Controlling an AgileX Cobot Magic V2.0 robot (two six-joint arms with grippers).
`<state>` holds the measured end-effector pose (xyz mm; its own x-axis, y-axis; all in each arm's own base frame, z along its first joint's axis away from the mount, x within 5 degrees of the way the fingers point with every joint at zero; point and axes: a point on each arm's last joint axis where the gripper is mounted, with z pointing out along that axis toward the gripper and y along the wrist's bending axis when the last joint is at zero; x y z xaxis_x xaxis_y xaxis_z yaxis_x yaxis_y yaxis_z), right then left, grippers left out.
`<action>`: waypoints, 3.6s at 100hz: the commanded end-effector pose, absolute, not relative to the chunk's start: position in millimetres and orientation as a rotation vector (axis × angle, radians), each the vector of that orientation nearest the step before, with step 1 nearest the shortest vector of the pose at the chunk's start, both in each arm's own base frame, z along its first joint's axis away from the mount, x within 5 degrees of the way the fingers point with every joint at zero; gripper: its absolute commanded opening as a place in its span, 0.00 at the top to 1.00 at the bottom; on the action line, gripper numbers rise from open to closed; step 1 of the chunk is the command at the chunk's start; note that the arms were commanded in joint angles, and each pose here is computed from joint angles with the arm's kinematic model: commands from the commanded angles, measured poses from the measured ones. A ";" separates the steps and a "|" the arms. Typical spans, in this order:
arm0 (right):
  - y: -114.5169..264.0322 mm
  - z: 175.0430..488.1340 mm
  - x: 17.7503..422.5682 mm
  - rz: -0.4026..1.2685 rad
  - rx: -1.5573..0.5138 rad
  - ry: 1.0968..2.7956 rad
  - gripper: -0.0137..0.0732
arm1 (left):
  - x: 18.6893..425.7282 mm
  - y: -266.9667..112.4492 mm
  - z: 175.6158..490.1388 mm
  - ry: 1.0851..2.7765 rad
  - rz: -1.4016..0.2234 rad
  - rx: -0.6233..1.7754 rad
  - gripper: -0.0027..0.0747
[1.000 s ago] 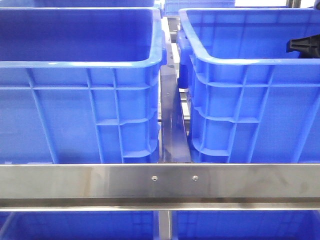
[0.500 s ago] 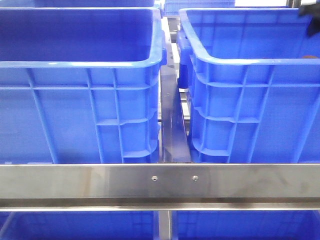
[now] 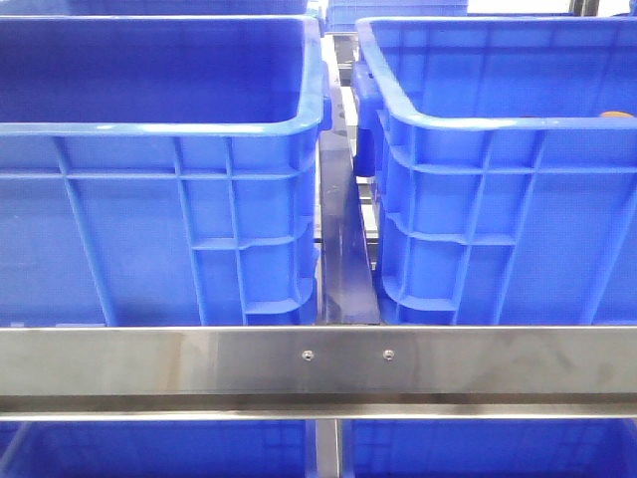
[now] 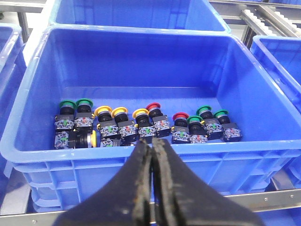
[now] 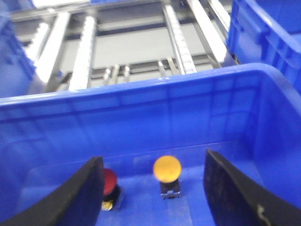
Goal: Pick red and yellow buttons and place in box
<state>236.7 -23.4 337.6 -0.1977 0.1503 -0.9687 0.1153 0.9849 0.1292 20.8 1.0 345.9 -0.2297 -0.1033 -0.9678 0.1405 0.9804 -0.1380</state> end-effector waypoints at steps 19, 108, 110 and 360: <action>-9.8 338.7 162.1 0.093 0.135 1.627 0.29 | 21.3 0.2 359.0 1.706 -0.251 0.019 0.99; 4.1 324.7 117.7 0.168 0.043 1.524 0.98 | 21.3 0.2 359.0 1.706 -0.251 0.019 0.99; 4.1 324.7 117.7 0.168 0.043 1.524 0.98 | 21.3 0.2 359.0 1.706 -0.251 0.019 0.99; 4.1 324.8 117.5 0.168 0.043 1.523 0.98 | 53.8 -1.6 210.5 1.375 -0.024 0.008 0.99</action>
<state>118.7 1.9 314.2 0.0007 0.1226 -0.9925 -0.0532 0.9911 0.1224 55.7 -0.7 214.5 0.1188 -0.0036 -0.9929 0.0107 0.9999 -0.0023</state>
